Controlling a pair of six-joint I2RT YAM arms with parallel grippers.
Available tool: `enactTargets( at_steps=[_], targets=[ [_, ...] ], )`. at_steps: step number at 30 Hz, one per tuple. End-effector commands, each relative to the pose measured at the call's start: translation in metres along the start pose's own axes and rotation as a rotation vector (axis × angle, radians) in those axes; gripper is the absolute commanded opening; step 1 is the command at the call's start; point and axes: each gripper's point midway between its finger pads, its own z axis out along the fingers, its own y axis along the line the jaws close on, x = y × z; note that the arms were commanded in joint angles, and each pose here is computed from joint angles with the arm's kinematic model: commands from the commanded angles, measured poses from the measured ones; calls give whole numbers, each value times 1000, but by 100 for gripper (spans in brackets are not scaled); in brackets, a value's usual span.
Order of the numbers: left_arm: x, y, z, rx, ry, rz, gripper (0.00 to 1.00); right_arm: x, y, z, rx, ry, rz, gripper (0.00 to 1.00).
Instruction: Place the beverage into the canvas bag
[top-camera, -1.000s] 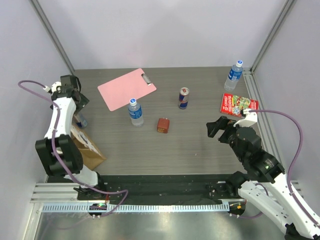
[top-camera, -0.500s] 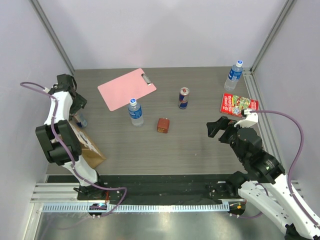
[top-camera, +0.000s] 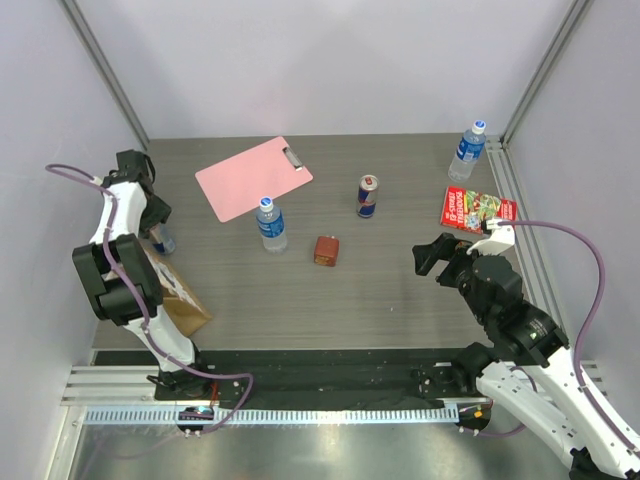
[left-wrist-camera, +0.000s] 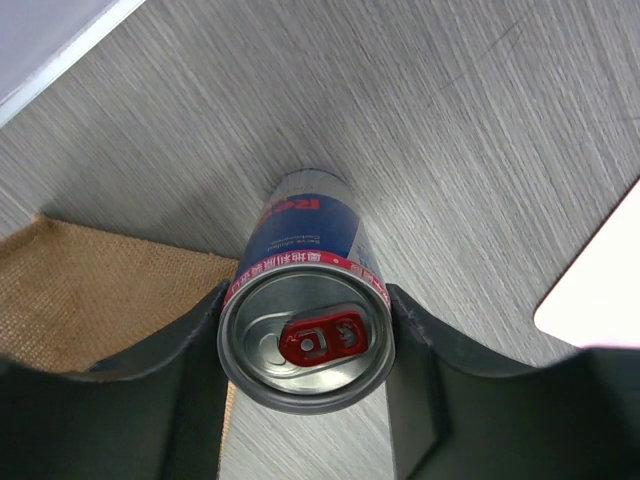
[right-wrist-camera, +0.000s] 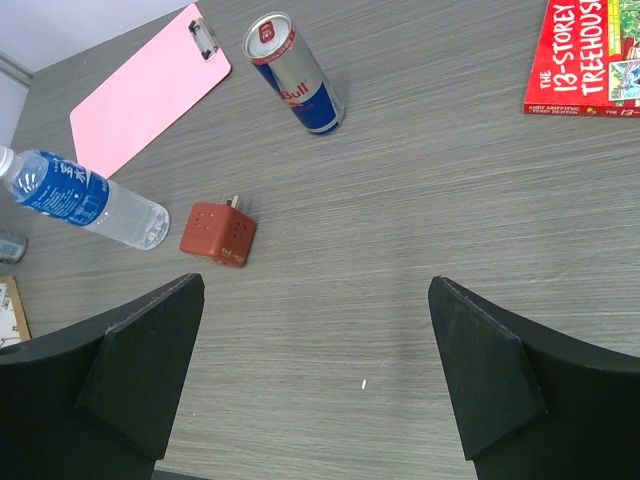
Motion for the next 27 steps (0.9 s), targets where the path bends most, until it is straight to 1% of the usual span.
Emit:
enactTargets(
  at_steps=[1, 2, 4, 5, 7, 8, 11, 12, 14, 15, 18, 19, 21, 22, 23, 24, 25, 26, 27],
  targets=[
    [-17, -1, -11, 16, -51, -4, 34, -11, 5, 0, -17, -50, 11, 100],
    [-18, 0, -14, 18, -56, 2, 26, -11, 5, 0, -17, -50, 11, 100],
    [-22, 0, -24, 30, -79, 4, 18, -11, 4, 0, -15, -49, 9, 100],
    [-26, -1, -36, 42, -107, 6, 11, -11, 4, 0, -14, -50, 9, 100],
    [-30, -2, -50, 56, -141, 21, 1, -9, 4, 2, -11, -44, 7, 100],
    [-32, -5, -65, 73, -171, 32, 0, -8, 4, 3, -8, -38, 4, 100],
    [-35, -9, -94, 106, -218, 59, 0, -5, 4, 6, -2, -23, -2, 100],
    [-40, -5, -110, 119, -252, 52, 0, -5, 4, 7, 3, -24, -1, 100],
    [-39, -1, -129, 130, -276, 58, 0, -4, 3, 8, 6, -23, -4, 100],
    [-43, 5, -149, 154, -315, 42, 0, -3, 4, 10, 8, -16, -7, 100],
    [-41, 21, -174, 170, -356, 17, 0, -1, 5, 15, 15, 0, -28, 100],
    [-42, 31, -191, 192, -393, -7, 0, 0, 13, 14, -25, 20, -45, 99],
    [-38, 43, -206, 198, -415, -22, 0, 4, 29, 15, -100, 62, -82, 95],
    [-39, 54, -224, 219, -458, -48, 0, 6, 48, 16, -183, 99, -79, 93],
    [-37, 61, -231, 218, -466, -66, 0, 7, 61, 17, -232, 122, -65, 91],
    [-37, 67, -240, 225, -486, -91, 0, 8, 72, 17, -282, 140, -52, 86],
    [-37, 78, -253, 235, -524, -122, 0, 5, 92, 25, -342, 143, -10, 84],
    [-35, 81, -259, 249, -535, -138, 0, 9, 113, 21, -444, 181, 9, 79],
    [-36, 82, -268, 272, -548, -143, 0, 10, 125, 23, -485, 186, 25, 76]
  ],
)
